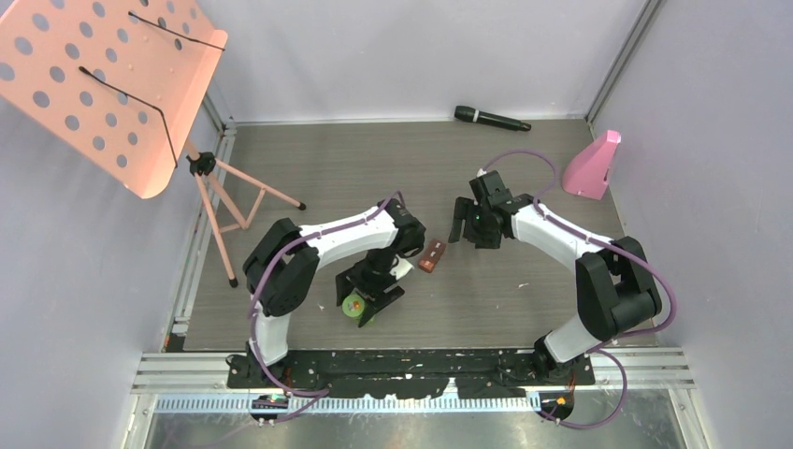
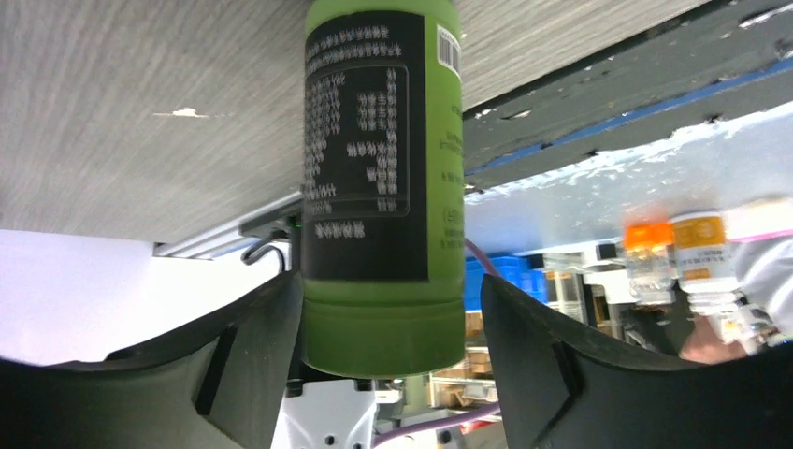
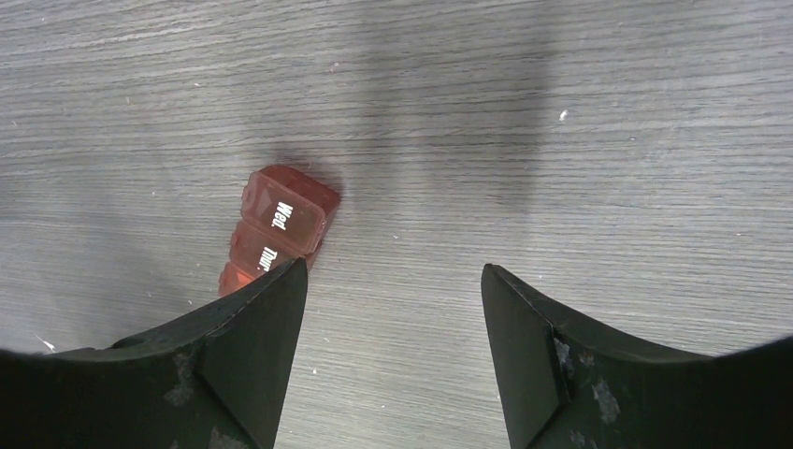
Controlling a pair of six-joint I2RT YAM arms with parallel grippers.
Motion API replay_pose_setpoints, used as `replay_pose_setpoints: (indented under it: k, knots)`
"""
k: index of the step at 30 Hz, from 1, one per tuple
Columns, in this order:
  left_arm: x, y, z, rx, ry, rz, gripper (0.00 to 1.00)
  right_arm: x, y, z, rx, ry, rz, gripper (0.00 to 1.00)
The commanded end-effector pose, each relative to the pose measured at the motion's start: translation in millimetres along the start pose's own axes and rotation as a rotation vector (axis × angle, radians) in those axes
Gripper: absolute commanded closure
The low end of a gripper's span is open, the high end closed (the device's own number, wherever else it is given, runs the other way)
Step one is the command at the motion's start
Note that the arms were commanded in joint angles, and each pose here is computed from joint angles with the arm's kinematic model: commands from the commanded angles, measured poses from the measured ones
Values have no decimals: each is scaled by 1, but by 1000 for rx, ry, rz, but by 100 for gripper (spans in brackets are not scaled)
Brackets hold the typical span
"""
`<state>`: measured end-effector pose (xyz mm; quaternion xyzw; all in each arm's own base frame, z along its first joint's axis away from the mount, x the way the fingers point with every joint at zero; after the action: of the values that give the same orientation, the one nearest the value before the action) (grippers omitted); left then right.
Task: Sort the pills into containers
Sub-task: Adjust the pill bottle at the center of the board.
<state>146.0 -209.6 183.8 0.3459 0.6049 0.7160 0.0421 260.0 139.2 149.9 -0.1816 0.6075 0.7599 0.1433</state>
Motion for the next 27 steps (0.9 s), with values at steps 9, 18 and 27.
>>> replay_pose_setpoints:
  k: [9, 18, 27]
  knots:
    - [19, 48, 7, -83, 21, -100, 1, -14, 20, 5, -52, 28, -90, 21]
    - [46, 118, 52, -156, 197, -592, 0, -31, 41, 15, -176, 131, -209, 8]
    - [117, 192, 106, -346, 499, -1350, 1, -57, 51, 128, -448, 391, -330, 14]
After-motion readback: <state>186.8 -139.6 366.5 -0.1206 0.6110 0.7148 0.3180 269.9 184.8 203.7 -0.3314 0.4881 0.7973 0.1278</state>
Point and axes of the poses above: each gripper's point midway between its finger pads, its own y axis back along the fingers, its own z axis along the line the jaws close on, x = y × z, the point moved 10 cm from there along y, back along the fingers, and after that the axes turned 12 degrees about y, right-handed, at the moved point
